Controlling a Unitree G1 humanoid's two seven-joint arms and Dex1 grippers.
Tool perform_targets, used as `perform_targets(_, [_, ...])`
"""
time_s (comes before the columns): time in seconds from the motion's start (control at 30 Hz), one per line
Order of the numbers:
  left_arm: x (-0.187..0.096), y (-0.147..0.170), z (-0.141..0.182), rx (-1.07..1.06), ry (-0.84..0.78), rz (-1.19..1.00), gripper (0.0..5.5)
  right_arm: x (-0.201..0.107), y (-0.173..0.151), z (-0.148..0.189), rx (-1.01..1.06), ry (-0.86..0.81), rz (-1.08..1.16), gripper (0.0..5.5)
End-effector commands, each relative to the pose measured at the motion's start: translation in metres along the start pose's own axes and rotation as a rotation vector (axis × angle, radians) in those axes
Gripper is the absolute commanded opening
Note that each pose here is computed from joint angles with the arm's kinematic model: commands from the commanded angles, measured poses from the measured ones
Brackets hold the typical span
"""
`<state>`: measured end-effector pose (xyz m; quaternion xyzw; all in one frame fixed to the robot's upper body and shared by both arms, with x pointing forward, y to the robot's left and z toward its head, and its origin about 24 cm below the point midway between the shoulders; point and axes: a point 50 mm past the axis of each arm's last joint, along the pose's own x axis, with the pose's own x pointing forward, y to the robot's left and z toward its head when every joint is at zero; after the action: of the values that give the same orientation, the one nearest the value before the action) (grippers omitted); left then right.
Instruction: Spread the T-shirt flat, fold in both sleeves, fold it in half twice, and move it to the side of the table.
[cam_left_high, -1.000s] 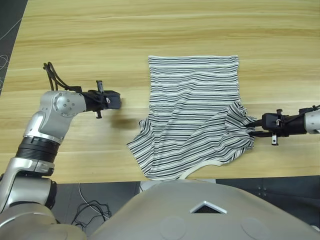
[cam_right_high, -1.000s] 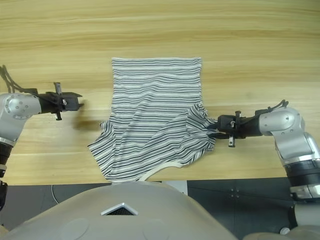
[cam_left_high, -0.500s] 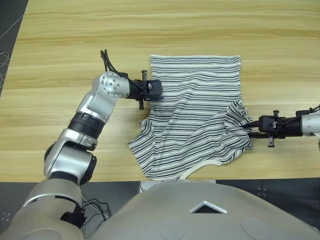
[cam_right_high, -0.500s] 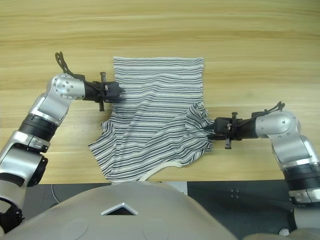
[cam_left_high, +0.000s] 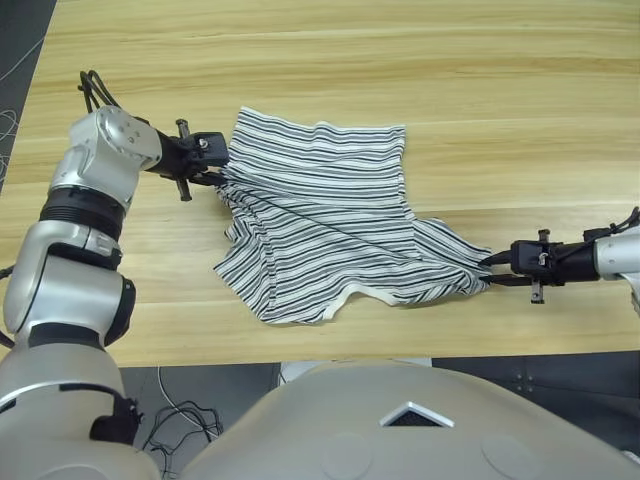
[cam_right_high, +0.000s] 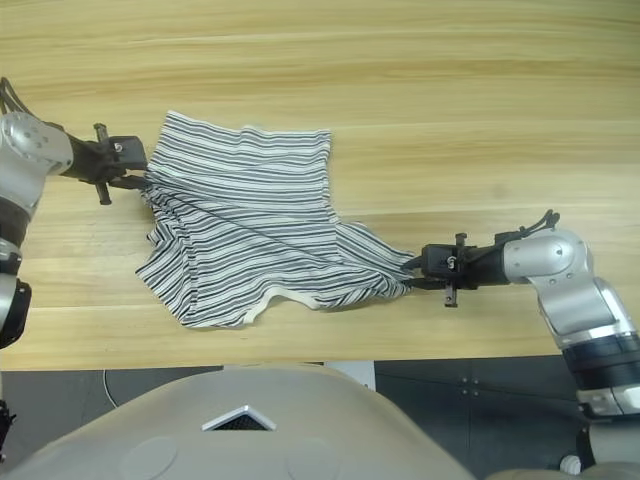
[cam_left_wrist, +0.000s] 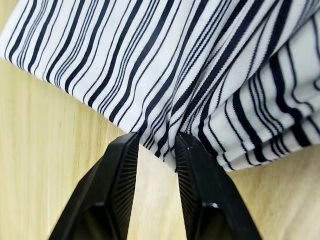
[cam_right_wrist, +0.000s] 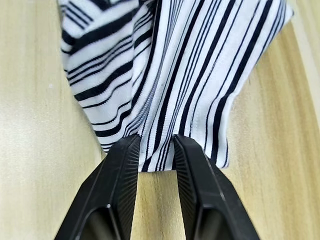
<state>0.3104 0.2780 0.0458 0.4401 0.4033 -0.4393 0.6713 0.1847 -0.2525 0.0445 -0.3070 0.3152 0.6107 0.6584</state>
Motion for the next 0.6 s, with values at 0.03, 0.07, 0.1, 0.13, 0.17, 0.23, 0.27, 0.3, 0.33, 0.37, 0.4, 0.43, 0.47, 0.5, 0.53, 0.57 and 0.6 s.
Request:
perform_targets(0.03, [0.038, -0.079, -0.065, -0.113, 0.242, -0.279, 1.34, 0.013, 0.004, -0.008, 0.059, -0.019, -0.008, 1.21])
perform_targets(0.07, [0.042, -0.079, -0.054, -0.099, 0.160, -0.272, 1.34, 0.016, -0.006, 0.007, 0.059, -0.134, -0.073, 1.21])
perform_targets(0.1, [0.047, -0.078, -0.041, -0.081, 0.056, -0.254, 1.34, 0.017, -0.016, 0.023, 0.056, -0.253, -0.142, 1.21])
perform_targets(0.13, [0.051, -0.077, -0.025, -0.051, -0.054, -0.234, 1.34, 0.015, -0.025, 0.040, 0.056, -0.378, -0.194, 1.21])
perform_targets(0.17, [0.053, -0.077, -0.012, -0.016, -0.138, -0.223, 1.34, 0.011, -0.033, 0.054, 0.060, -0.473, -0.234, 1.21])
perform_targets(0.23, [0.053, -0.077, 0.003, 0.043, -0.221, -0.220, 1.34, -0.005, -0.050, 0.070, 0.044, -0.557, -0.314, 1.21])
perform_targets(0.27, [0.052, -0.078, 0.006, 0.061, -0.238, -0.220, 1.34, -0.012, -0.057, 0.072, 0.032, -0.557, -0.350, 1.21])
perform_targets(0.3, [0.052, -0.078, 0.008, 0.072, -0.248, -0.219, 1.34, -0.018, -0.062, 0.074, 0.022, -0.550, -0.377, 1.21])
perform_targets(0.33, [0.050, -0.077, 0.008, 0.086, -0.257, -0.214, 1.34, -0.024, -0.068, 0.074, 0.006, -0.535, -0.404, 1.21])
perform_targets(0.37, [0.046, -0.076, 0.008, 0.104, -0.261, -0.200, 1.34, -0.031, -0.073, 0.076, -0.012, -0.521, -0.422, 1.21])
perform_targets(0.4, [0.044, -0.075, 0.008, 0.116, -0.261, -0.189, 1.34, -0.035, -0.076, 0.078, -0.025, -0.511, -0.432, 1.21])
perform_targets(0.43, [0.040, -0.072, 0.005, 0.136, -0.253, -0.167, 1.34, -0.038, -0.078, 0.080, -0.049, -0.501, -0.432, 1.21])
perform_targets(0.47, [0.038, -0.069, 0.003, 0.147, -0.244, -0.143, 1.34, -0.041, -0.079, 0.082, -0.070, -0.496, -0.429, 1.21])
perform_targets(0.5, [0.036, -0.066, 0.001, 0.157, -0.234, -0.119, 1.34, -0.042, -0.081, 0.085, -0.081, -0.501, -0.432, 1.21])
perform_targets(0.53, [0.034, -0.062, -0.001, 0.178, -0.227, -0.086, 1.34, -0.042, -0.083, 0.089, -0.087, -0.515, -0.442, 1.21])
perform_targets(0.57, [0.031, -0.056, -0.001, 0.190, -0.225, -0.027, 1.34, -0.038, -0.087, 0.093, -0.083, -0.539, -0.455, 1.21])
perform_targets(0.6, [0.027, -0.048, 0.000, 0.211, -0.228, 0.043, 1.34, -0.030, -0.091, 0.098, -0.076, -0.562, -0.459, 1.21])
